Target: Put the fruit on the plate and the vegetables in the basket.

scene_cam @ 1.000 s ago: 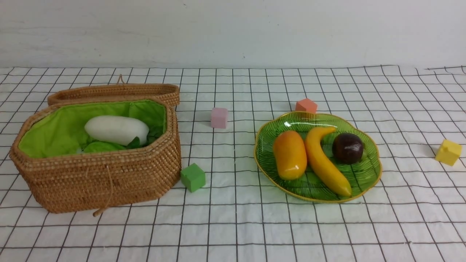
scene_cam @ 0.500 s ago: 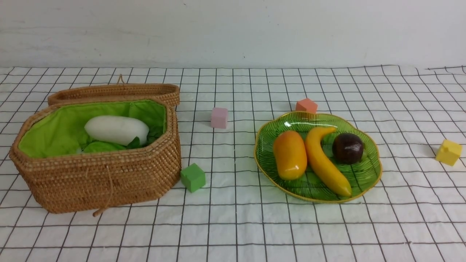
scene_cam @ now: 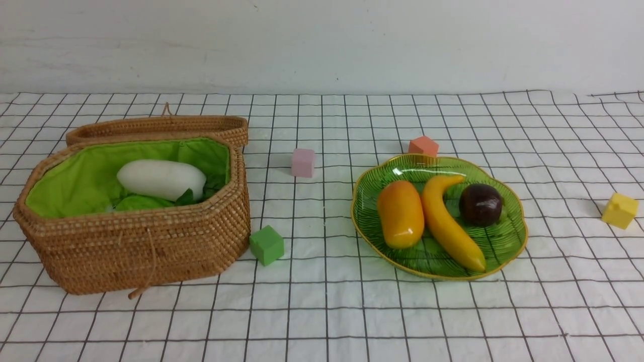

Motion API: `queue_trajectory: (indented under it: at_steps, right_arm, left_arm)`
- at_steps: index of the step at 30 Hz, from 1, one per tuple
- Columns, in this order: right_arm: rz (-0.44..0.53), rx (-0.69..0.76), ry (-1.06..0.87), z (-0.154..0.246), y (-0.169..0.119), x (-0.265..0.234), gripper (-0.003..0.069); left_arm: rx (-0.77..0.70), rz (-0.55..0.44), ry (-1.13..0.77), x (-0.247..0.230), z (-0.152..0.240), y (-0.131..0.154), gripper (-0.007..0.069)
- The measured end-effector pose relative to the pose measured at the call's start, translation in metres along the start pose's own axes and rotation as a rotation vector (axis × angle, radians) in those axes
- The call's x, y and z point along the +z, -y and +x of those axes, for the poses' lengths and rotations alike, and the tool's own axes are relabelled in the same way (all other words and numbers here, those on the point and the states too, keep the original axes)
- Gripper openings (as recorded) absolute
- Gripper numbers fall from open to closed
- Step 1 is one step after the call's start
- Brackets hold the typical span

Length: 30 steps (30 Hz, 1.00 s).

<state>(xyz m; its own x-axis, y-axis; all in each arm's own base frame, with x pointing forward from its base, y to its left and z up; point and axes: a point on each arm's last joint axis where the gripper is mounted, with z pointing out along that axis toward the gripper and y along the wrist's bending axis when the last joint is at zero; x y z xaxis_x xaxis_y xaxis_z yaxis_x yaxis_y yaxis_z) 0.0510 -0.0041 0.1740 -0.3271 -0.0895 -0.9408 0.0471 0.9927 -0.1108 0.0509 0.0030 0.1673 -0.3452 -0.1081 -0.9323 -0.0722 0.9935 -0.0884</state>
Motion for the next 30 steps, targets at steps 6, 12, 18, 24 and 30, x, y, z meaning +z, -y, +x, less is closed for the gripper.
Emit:
queue_trajectory:
  at_steps: [6, 12, 18, 24, 30]
  right_arm:
    - [0.000, 0.000, 0.000, 0.0000, 0.0000, 0.0000, 0.0238]
    - [0.000, 0.000, 0.000, 0.0000, 0.0000, 0.0000, 0.0238]
    - [0.000, 0.000, 0.000, 0.0000, 0.0000, 0.0000, 0.0238]
    - [0.000, 0.000, 0.000, 0.0000, 0.0000, 0.0000, 0.0238]
    - [0.000, 0.000, 0.000, 0.0000, 0.0000, 0.0000, 0.0238]
  left_arm:
    - [0.000, 0.000, 0.000, 0.0000, 0.0000, 0.0000, -0.0005]
    - [0.000, 0.000, 0.000, 0.0000, 0.0000, 0.0000, -0.0001]
    - [0.000, 0.000, 0.000, 0.0000, 0.0000, 0.0000, 0.0000]
    - [0.000, 0.000, 0.000, 0.0000, 0.0000, 0.0000, 0.0006]
    - [0.000, 0.000, 0.000, 0.0000, 0.0000, 0.0000, 0.0008]
